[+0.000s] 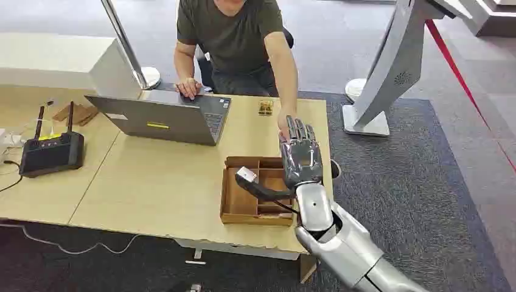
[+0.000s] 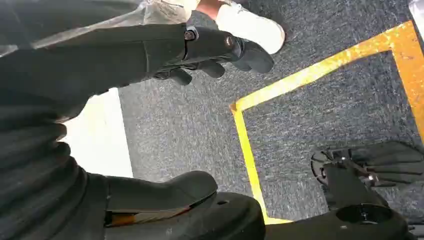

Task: Pass the card to the sensor for recognition and then transmit it.

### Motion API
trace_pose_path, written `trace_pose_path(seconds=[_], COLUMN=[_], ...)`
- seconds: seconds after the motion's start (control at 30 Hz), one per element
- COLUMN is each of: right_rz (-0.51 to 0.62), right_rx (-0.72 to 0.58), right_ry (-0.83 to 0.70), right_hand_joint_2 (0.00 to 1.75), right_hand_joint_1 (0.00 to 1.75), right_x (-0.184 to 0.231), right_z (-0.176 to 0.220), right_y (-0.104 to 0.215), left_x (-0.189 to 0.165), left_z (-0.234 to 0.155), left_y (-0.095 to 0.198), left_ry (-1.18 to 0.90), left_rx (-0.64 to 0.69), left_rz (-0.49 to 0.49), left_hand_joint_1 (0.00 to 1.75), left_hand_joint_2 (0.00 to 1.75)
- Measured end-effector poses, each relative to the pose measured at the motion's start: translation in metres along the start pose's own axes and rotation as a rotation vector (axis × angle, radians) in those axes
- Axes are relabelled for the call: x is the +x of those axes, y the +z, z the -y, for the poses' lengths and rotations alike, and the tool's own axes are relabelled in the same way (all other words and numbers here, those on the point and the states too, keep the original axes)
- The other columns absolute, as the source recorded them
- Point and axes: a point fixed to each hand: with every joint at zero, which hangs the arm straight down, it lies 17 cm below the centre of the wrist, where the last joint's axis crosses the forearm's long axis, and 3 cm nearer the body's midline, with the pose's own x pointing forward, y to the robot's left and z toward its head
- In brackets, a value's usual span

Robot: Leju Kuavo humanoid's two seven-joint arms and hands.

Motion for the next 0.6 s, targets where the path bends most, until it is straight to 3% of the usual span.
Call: trace_pose_path(seconds=[0.3,0.6], right_rz=[-0.016,-0.039], right_rx=[0.014,-0.024], right_ry=[0.026,-0.045], right_hand_joint_2=[1.75,1.75], right_hand_joint_1=[1.75,1.75], right_x=[-0.005,-0.013], right_z=[-0.007,-0.001], right_y=[0.004,0.012], left_x=[-0.001,-0.005], left_z=[0.000,0.000], left_y=[0.000,-0.001], left_ry=[-0.001,0.002], left_rx=[0.002,0.009], left_rz=[-0.001,0.001], left_hand_joint_1=[0.00,0.00], left_hand_joint_2=[1.75,1.75])
